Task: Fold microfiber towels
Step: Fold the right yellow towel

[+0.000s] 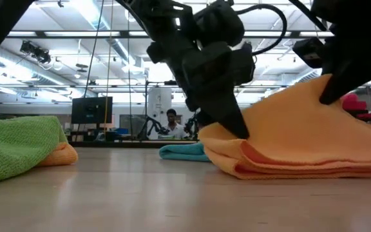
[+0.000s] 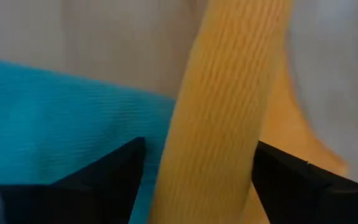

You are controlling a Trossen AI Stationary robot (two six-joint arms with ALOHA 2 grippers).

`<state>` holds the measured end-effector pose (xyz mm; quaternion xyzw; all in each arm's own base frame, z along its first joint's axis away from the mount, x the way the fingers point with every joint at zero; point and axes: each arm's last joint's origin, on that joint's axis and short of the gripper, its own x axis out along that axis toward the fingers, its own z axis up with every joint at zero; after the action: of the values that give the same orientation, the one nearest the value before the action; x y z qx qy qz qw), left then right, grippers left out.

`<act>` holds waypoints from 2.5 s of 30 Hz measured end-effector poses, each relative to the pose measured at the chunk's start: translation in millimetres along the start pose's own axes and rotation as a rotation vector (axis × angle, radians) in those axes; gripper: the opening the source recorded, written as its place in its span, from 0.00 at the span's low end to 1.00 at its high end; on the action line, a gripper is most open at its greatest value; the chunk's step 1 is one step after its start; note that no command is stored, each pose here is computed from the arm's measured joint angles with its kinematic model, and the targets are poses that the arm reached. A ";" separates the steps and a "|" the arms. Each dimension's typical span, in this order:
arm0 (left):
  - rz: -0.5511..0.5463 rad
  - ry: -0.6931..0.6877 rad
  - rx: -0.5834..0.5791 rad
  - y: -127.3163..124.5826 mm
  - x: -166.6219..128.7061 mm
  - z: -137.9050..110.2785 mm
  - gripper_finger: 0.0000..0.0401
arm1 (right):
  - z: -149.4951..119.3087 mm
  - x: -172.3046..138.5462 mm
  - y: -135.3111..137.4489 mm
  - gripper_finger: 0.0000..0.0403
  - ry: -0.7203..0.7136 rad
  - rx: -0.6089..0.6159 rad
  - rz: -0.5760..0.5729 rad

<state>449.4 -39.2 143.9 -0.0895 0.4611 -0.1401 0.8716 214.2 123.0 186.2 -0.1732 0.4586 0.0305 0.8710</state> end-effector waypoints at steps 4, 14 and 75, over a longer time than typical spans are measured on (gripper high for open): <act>-0.025 0.045 -0.013 -3.5 -0.4 -3.8 0.63 | 0.7 -0.6 -0.2 0.02 0.001 0.000 0.000; -0.028 0.064 -0.123 -9.1 -1.8 -4.9 0.27 | -0.5 -1.2 1.1 0.03 0.009 -0.025 0.002; 0.419 0.115 0.409 -143.4 -6.3 -37.2 0.54 | -17.5 72.6 90.3 0.47 -0.177 0.334 0.035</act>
<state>392.0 -173.6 168.9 0.1932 0.4806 -0.0522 0.8538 223.1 194.3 93.6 -0.0148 0.3819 -0.0156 0.9239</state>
